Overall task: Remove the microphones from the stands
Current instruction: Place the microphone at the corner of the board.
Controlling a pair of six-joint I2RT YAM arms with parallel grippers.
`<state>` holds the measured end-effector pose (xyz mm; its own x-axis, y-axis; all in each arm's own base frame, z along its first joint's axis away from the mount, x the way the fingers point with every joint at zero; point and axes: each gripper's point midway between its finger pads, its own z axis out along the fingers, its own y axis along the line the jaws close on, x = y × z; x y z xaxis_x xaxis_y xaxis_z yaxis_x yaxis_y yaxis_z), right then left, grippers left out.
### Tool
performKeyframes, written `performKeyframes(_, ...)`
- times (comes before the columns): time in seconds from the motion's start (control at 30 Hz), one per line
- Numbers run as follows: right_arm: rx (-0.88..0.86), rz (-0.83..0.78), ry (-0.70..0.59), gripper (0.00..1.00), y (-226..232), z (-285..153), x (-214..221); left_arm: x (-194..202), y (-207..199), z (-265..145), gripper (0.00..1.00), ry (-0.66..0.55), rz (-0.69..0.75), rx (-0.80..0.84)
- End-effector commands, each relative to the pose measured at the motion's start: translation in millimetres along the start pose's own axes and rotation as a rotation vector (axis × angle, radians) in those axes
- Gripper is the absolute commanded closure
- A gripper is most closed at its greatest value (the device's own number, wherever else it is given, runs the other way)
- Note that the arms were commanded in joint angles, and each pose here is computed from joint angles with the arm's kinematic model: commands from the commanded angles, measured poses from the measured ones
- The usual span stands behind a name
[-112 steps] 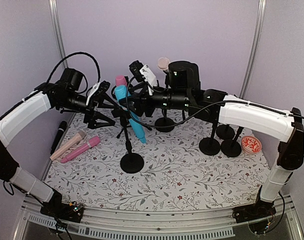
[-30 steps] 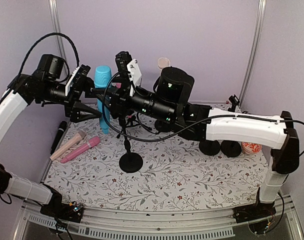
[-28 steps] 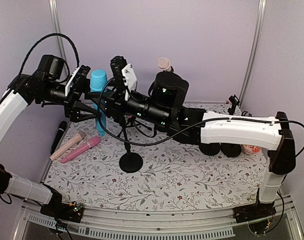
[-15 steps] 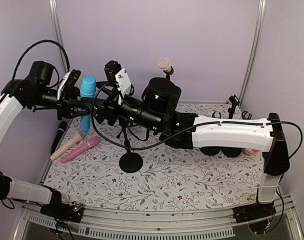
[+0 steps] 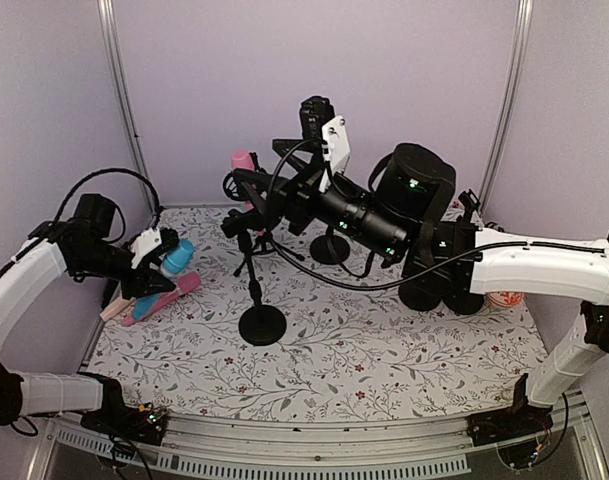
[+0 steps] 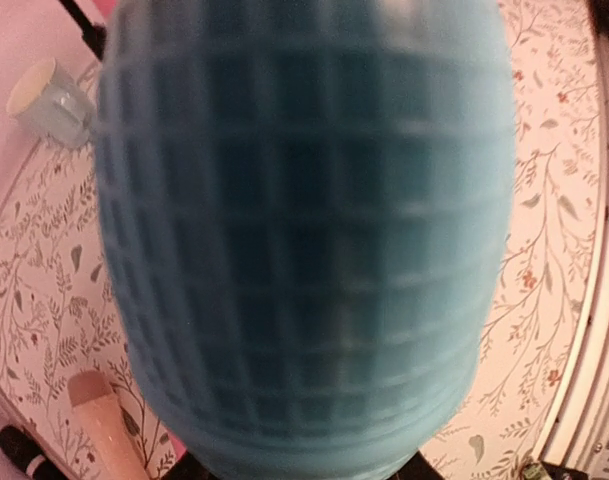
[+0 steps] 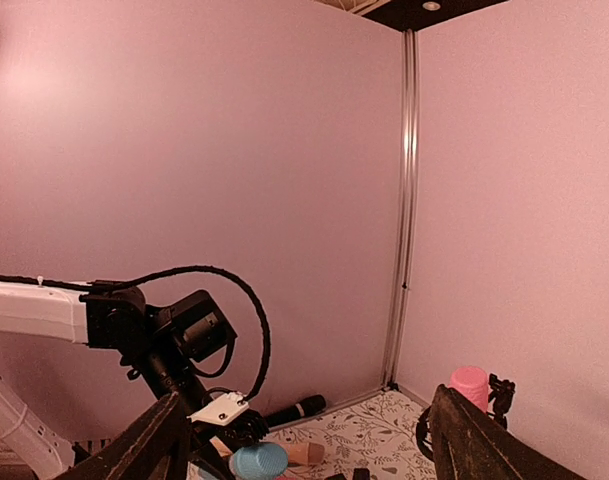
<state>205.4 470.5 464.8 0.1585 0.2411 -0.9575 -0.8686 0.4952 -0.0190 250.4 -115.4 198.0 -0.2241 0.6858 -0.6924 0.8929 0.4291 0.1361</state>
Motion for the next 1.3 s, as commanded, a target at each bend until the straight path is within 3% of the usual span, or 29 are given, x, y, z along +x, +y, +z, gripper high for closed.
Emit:
performKeyframes(0.0, 0.091, 0.034, 0.067, 0.15, -29.5, -19.4, 16.2, 61.4, 20.0, 23.2, 1.00, 0.183, 0.023, -0.136)
performKeyframes(0.3, 0.155, 0.079, 0.225, 0.16, -48.4, -38.4, 69.5, 145.6, 10.2, 64.3, 0.88, 0.387, -0.032, -0.149)
performKeyframes(0.67, 0.140, 0.106, 0.351, 0.18, -51.1, -38.6, 118.5, 166.2, 9.3, 81.0, 0.44, 0.423, -0.111, -0.149)
performKeyframes(0.93, 0.194, 0.165, 0.459, 0.23, -57.6, -52.1, 179.6, 150.5, 4.9, 80.6, 0.35, 0.362, -0.156, -0.114)
performKeyframes(1.07, 0.233, 0.184, 0.488, 0.25, -60.6, -56.4, 202.1, 114.8, 3.2, 72.3, 0.33, 0.252, -0.186, -0.059)
performKeyframes(1.27, 0.194, 0.159, 0.483, 0.25, -47.7, -36.6, 216.0, 57.8, 1.0, 55.2, 0.19, 0.082, -0.210, 0.026)
